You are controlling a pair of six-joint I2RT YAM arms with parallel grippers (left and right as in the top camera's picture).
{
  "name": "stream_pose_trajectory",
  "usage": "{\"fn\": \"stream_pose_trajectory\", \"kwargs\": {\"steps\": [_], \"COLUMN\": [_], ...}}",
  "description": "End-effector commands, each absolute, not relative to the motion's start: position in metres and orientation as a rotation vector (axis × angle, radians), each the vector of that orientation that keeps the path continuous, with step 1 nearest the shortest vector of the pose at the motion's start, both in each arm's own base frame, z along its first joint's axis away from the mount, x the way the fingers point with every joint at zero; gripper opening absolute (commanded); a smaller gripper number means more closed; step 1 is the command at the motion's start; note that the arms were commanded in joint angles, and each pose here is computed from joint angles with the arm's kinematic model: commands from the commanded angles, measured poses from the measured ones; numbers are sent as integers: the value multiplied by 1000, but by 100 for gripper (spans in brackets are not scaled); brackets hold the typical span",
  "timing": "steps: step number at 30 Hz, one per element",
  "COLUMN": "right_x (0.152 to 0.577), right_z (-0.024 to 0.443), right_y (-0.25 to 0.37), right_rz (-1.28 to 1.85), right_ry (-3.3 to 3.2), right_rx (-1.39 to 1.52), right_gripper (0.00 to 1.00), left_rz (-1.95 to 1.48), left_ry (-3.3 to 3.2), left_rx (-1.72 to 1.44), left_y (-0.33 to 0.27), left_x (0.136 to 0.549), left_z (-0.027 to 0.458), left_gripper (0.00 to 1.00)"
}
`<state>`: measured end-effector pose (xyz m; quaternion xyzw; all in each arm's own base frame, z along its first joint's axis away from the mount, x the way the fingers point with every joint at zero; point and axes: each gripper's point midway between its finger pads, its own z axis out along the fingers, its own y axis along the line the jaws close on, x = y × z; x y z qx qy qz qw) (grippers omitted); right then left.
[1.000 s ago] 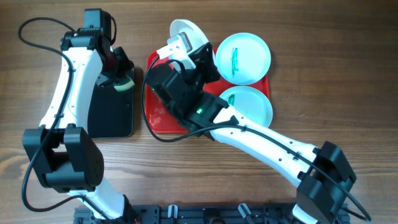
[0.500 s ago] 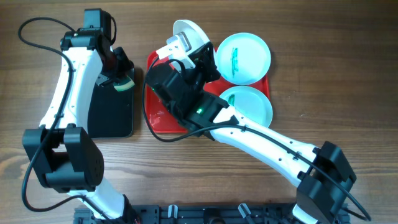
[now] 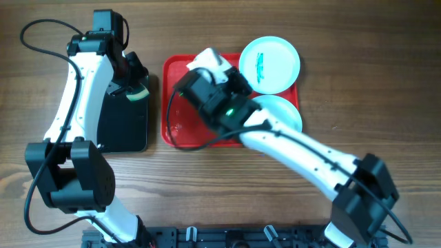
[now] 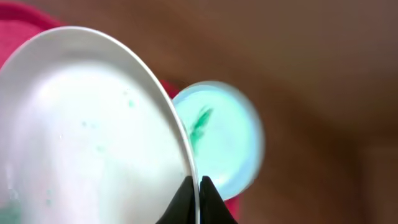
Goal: Clean dirty plates on tray and stack at the side
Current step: 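Lift the cleaned plate with the right gripper and carry it right, then set the plate down on the table right of the red tray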
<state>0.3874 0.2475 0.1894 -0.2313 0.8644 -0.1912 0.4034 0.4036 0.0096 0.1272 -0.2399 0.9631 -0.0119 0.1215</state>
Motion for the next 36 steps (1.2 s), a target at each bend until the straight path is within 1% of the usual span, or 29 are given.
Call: {"fn": "stream_pose_trajectory", "kwargs": {"steps": [1, 3, 6, 7, 10, 14, 17, 19, 25, 33, 34, 36], "right_x": [389, 396, 410, 417, 420, 411, 400, 389, 373, 354, 354, 356], "right_z": [209, 220, 235, 236, 228, 215, 196, 173, 111, 47, 38, 29], "right_y": [237, 211, 145, 100, 35, -47, -90, -116, -145, -152, -152, -153], "right_rz": [103, 258, 376, 375, 339, 251, 196, 167, 119, 32, 33, 35], "right_ry": [2360, 2398, 2420, 2433, 2462, 2463, 2462, 2465, 2410, 2360, 2365, 2375], "right_rx": [-425, -360, -152, -23, 171, 410, 542, 627, 791, 870, 873, 876], "right_gripper": [4, 4, 4, 4, 4, 4, 4, 4, 4, 4, 5, 13], "left_rz": [-28, -27, -27, -28, -28, -28, -27, -27, -27, -27, -27, -27], "left_ry": [2788, 2788, 2789, 2788, 2789, 2789, 2789, 2789, 2789, 2789, 2789, 2789], "left_rx": [-730, -730, -730, -730, -730, -730, -730, -730, -730, -730, -730, -730], "left_y": [13, 14, 13, 13, 13, 13, 13, 13, 13, 13, 13, 13], "left_x": [405, 405, 405, 405, 405, 404, 404, 404, 404, 404, 405, 405], "left_z": [132, 132, 132, 132, 132, 132, 132, 132, 132, 132, 132, 132], "left_gripper": [4, 4, 4, 4, 4, 4, 4, 4, 4, 4, 4, 4]}}
